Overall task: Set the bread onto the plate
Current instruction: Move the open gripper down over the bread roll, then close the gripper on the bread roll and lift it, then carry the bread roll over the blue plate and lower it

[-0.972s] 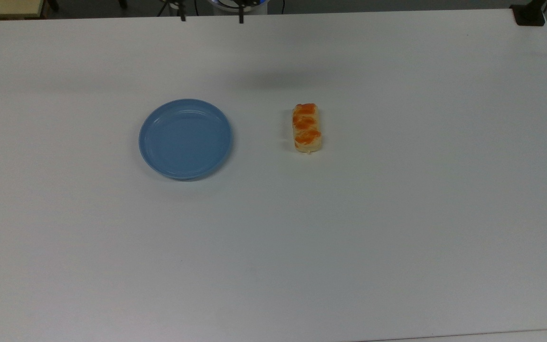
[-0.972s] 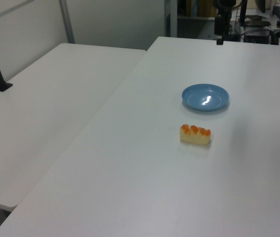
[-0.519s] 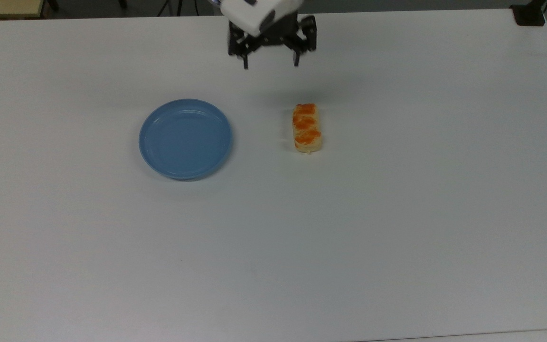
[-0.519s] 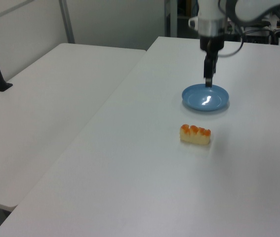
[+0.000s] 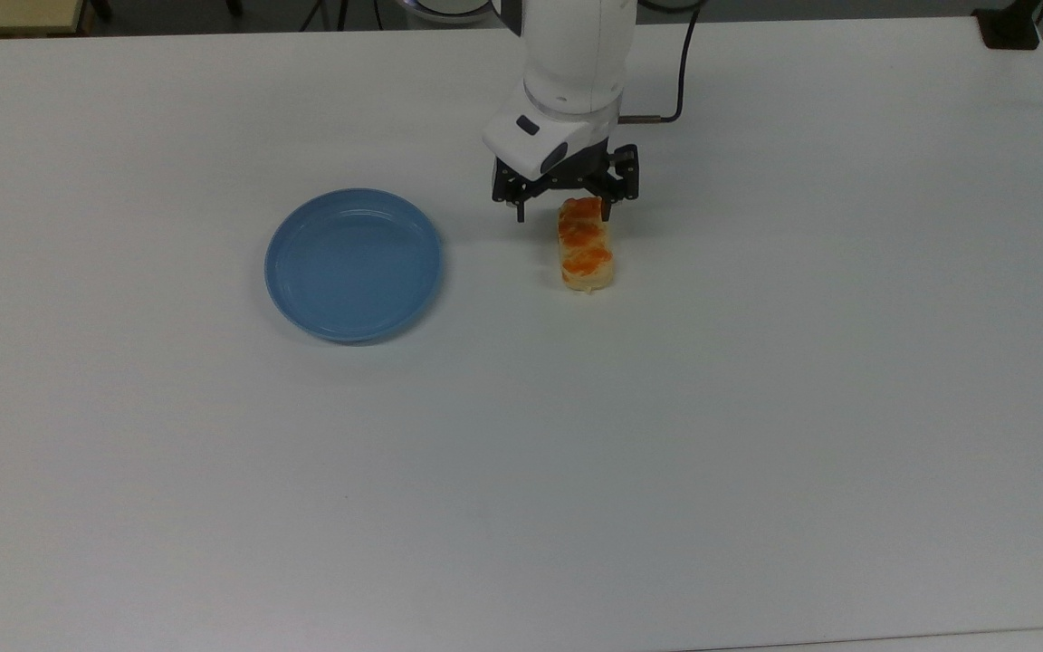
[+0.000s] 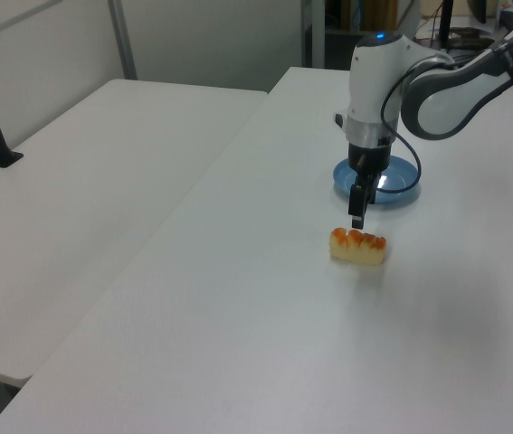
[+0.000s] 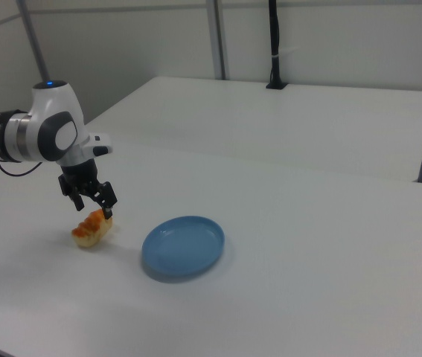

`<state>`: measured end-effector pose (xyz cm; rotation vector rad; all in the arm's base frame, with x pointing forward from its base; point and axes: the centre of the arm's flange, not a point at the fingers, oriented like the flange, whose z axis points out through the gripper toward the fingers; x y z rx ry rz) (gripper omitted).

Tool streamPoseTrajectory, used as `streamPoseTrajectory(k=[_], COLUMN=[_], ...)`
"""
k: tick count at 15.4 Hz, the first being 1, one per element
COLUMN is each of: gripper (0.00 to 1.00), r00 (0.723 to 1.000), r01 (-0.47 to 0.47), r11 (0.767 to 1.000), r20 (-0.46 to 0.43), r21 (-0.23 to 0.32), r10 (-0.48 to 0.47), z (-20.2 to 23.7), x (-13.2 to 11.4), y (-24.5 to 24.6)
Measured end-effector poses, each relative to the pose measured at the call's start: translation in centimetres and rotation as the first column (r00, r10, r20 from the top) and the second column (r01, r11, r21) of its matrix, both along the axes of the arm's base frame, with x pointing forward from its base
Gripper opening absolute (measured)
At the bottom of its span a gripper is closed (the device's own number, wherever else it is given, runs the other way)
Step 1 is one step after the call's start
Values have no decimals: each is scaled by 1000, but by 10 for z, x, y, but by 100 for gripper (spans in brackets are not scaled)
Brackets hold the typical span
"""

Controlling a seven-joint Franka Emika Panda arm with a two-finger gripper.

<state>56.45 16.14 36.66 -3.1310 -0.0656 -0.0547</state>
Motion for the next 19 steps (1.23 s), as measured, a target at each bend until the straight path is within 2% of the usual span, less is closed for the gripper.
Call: streamPoseTrajectory(k=[9,11,12,14,16,19], gripper=[99,90,89,74,50,22], r00=[998,997,997,998,998,999], r01=[-22,-34,-41,-30,-20,-11], r11=[1000,999,999,999,999,1000], r20=[-54,-63,-64,-64,-57,-36], r21=[6,-6,-14,-26,-29,-23], r10=[23,33,40,29,19,11], z=[-38,-46,-49,-51,-49,-39], x=[-7,-8,-8,-7,-5,1], y=[34,35,35,35,35,35])
